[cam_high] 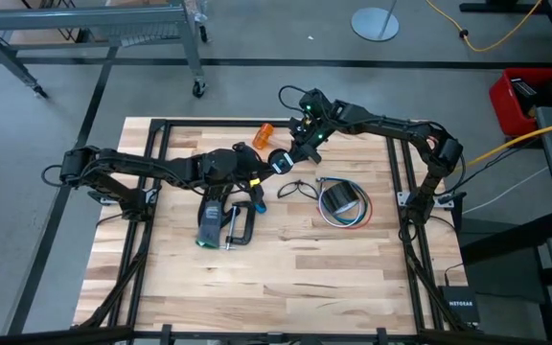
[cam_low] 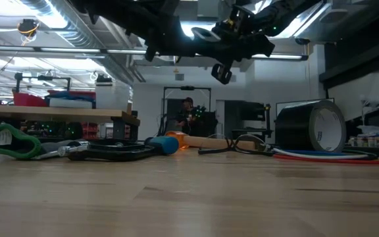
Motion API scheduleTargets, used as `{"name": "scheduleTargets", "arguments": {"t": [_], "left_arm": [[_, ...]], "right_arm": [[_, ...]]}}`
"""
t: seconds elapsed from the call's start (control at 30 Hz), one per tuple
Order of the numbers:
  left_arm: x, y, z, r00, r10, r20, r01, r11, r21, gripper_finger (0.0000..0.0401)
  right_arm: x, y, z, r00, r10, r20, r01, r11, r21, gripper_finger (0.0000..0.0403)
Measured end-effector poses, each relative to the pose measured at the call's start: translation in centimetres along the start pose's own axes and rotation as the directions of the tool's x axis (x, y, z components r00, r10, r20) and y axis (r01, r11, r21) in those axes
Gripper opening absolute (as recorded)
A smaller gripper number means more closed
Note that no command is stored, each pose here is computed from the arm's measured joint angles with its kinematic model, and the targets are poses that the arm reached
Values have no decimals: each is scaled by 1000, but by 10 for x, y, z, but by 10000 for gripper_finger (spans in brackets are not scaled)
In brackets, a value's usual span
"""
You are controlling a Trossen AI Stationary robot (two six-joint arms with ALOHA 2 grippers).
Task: Coil cords
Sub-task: Coil the green wire onto the spool
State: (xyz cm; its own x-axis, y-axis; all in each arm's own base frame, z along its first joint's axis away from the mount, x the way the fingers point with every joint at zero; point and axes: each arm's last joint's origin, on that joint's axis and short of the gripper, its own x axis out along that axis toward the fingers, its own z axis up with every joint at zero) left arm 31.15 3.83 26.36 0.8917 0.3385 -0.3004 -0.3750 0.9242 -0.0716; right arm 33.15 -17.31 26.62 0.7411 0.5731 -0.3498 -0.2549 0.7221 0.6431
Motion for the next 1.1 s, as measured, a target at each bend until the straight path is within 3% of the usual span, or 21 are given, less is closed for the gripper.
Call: {"name": "scheduleTargets", "arguments": {"t": [0.23,0.53,0.77,1.1], "left_arm": [[0,0,1,1000,-3,8,3,1000,6,85],[0,-2,-1,1000,-24,-3,24,990,137,76],[0,-1,-1,1000,-12,-6,13,991,134,11],[0,-1,-2,1000,-7,-14,9,991,132,6]], "right_arm": [[0,0,0,1000,-14,0,14,995,-103,7],[19,10,-1,999,-24,-36,13,957,-291,7],[22,12,-2,999,-29,-40,15,951,-310,7],[22,12,-2,999,-29,-40,15,951,-309,7]]}}
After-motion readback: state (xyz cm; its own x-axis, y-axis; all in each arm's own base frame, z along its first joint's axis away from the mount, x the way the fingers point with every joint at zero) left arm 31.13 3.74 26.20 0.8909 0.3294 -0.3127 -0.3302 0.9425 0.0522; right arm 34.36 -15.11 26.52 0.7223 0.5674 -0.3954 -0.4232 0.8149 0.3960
